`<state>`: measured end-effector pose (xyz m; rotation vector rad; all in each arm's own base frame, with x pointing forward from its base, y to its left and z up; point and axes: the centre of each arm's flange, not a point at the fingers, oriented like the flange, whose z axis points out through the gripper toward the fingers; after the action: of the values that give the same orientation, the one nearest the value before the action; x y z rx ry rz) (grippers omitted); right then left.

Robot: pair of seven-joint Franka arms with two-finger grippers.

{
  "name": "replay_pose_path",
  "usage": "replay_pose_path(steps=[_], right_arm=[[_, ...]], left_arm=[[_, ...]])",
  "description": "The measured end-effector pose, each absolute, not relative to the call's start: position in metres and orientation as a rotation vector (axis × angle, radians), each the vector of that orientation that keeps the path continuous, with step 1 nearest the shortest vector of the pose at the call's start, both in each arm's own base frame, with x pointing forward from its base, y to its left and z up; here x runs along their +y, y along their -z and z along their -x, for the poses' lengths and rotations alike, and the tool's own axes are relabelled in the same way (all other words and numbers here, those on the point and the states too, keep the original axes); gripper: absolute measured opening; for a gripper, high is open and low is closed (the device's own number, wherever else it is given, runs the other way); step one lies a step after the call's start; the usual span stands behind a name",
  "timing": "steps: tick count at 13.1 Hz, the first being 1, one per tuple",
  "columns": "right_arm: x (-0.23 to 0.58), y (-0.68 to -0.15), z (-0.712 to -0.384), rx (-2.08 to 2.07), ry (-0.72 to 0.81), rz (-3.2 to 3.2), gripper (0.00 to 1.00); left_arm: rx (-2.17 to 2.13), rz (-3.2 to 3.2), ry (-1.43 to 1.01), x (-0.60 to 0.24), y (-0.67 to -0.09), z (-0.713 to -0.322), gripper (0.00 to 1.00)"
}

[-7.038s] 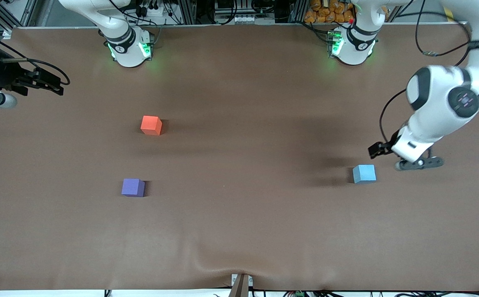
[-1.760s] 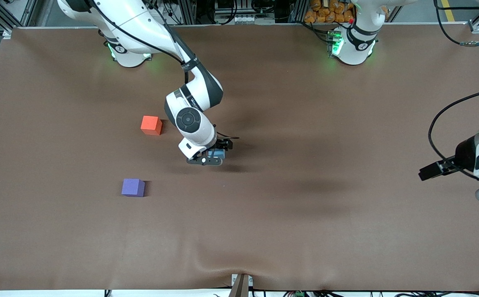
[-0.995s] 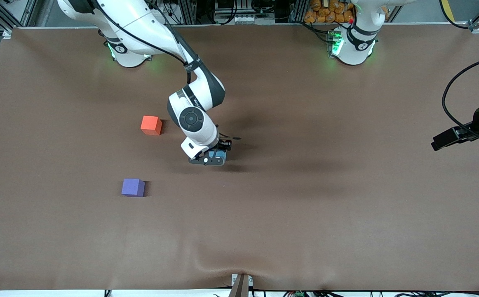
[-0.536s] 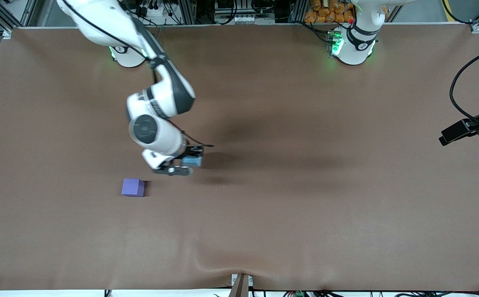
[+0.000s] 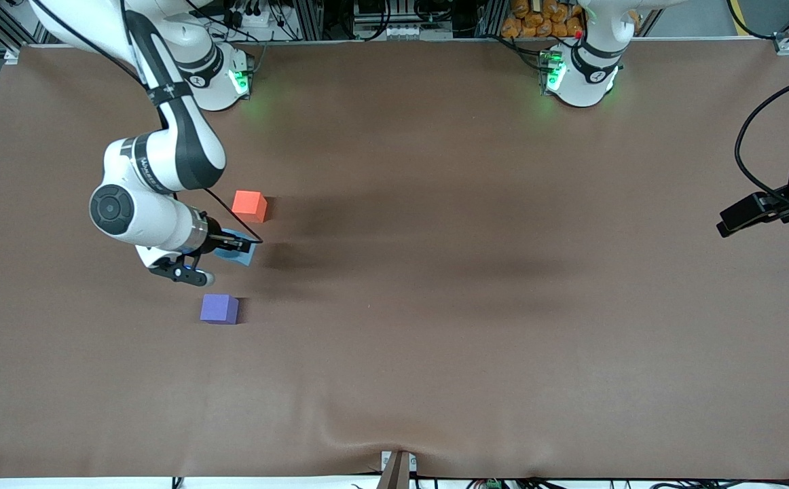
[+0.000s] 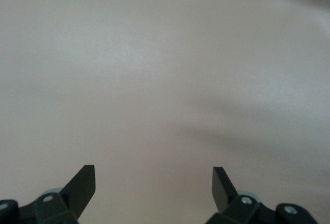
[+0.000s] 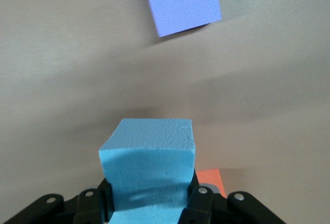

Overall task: Place blue block between orange and purple blocks
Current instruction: 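Lower the blue cube between the orange and purple cubes with the right gripper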

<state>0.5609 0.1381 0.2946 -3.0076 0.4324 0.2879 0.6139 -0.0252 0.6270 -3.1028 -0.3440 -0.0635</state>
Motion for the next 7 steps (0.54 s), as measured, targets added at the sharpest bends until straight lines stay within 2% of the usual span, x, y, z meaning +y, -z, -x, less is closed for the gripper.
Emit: replay_pose_path(steps=[3, 7], right_arm=[[0.134, -0.259, -0.547, 0.437, -0.211, 3.028, 0.53], [0.125, -0.23, -0.543, 0.356, -0.213, 3.072, 0.53]], left_arm=[[-0.344, 3.103, 0.06, -0.025, -0.626, -0.614, 1.0], [-0.343, 3.102, 0.053, -0.025, -0.625, -0.614, 1.0]])
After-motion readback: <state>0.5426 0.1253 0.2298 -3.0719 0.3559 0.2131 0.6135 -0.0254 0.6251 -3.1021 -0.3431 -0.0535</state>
